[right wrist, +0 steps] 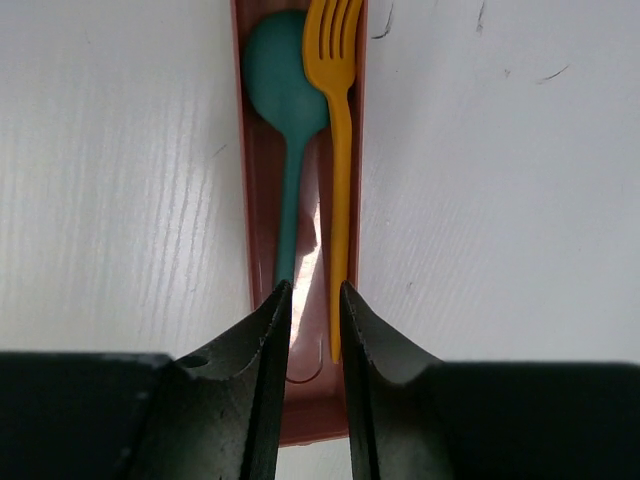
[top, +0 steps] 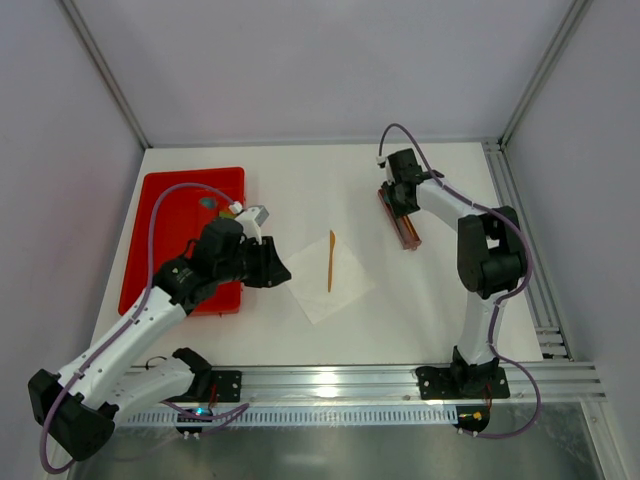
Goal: Place the utensils on the paper napkin and roll it up
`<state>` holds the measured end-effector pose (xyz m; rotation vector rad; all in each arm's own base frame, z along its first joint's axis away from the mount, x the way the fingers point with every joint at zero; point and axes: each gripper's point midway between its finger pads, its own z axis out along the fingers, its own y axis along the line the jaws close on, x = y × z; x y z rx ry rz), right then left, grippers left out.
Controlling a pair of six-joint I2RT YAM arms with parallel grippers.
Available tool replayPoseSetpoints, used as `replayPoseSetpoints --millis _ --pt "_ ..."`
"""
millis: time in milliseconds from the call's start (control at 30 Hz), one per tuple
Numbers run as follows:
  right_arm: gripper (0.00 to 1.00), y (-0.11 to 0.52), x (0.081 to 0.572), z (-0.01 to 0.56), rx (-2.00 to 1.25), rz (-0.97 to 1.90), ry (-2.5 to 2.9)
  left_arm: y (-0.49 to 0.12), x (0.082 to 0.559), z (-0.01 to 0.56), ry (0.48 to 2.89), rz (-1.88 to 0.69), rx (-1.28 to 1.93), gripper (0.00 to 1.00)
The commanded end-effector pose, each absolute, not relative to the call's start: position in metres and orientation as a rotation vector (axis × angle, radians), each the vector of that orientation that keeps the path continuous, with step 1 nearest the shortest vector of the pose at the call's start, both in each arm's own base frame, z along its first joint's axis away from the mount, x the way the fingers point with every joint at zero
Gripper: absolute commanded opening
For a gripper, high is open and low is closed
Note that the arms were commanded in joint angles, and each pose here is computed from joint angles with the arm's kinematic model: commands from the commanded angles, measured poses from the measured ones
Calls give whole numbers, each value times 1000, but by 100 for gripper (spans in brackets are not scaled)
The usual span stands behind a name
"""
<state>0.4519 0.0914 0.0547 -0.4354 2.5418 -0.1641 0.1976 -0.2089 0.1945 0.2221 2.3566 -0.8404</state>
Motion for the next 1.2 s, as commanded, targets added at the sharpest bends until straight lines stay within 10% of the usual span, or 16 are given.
replayPoseSetpoints --millis 0,1167 --pt "28 95 458 81 -422 -173 2473 -209 199 205 2313 -855 225 36" --pt "22 106 449 20 -476 -103 2613 -211 200 207 2310 -861 232 36"
